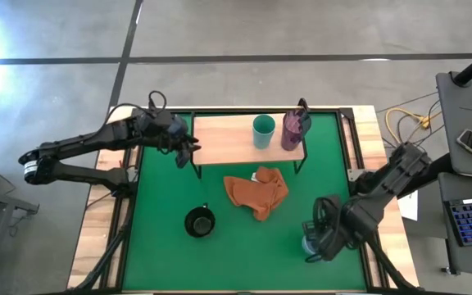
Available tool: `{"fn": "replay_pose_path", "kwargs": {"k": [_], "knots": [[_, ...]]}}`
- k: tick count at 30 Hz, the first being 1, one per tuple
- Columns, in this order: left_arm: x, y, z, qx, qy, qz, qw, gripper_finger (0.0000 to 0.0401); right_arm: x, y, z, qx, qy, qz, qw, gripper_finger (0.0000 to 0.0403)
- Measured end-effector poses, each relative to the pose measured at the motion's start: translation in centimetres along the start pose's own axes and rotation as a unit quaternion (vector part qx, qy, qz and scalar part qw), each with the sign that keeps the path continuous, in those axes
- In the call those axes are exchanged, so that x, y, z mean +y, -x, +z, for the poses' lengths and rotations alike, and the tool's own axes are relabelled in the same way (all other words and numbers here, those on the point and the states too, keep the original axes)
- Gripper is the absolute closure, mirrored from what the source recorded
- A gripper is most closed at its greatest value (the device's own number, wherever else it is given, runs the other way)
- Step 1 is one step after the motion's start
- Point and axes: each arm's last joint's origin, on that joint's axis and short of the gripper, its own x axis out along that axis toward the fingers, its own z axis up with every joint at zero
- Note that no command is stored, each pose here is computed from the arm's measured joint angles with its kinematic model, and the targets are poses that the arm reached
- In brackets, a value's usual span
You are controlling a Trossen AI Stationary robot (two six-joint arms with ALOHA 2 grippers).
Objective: Stack small to large cups/mugs on shelf
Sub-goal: Put the blue mug on the shelf
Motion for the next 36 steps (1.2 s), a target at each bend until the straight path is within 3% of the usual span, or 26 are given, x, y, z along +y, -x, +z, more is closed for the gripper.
{"fn": "replay_pose_path", "kwargs": {"k": [8,14,17,27,36], "knots": [[-0.3,0.1,0.8,-0.035,0.111,-0.028,0.993,0.0283,-0.1,-3.0,0.0,-0.006,0.124,-0.022,0.992,0.0271],[-0.4,0.1,1.2,-0.047,0.124,-0.047,0.990,0.0283,-0.5,-5.1,0.2,-0.009,0.195,-0.047,0.980,0.0276],[-0.5,0.1,1.3,-0.054,0.125,-0.049,0.989,0.0283,-0.5,-6.3,0.1,0.002,0.223,-0.033,0.974,0.0278],[-0.4,0.1,1.3,-0.054,0.137,-0.049,0.988,0.0283,-1.0,-9.1,0.4,-0.013,0.245,-0.038,0.969,0.0275],[-0.4,-0.1,1.2,-0.050,0.138,-0.046,0.988,0.0283,-0.4,-9.5,0.0,0.000,0.265,0.001,0.964,0.0283]]}}
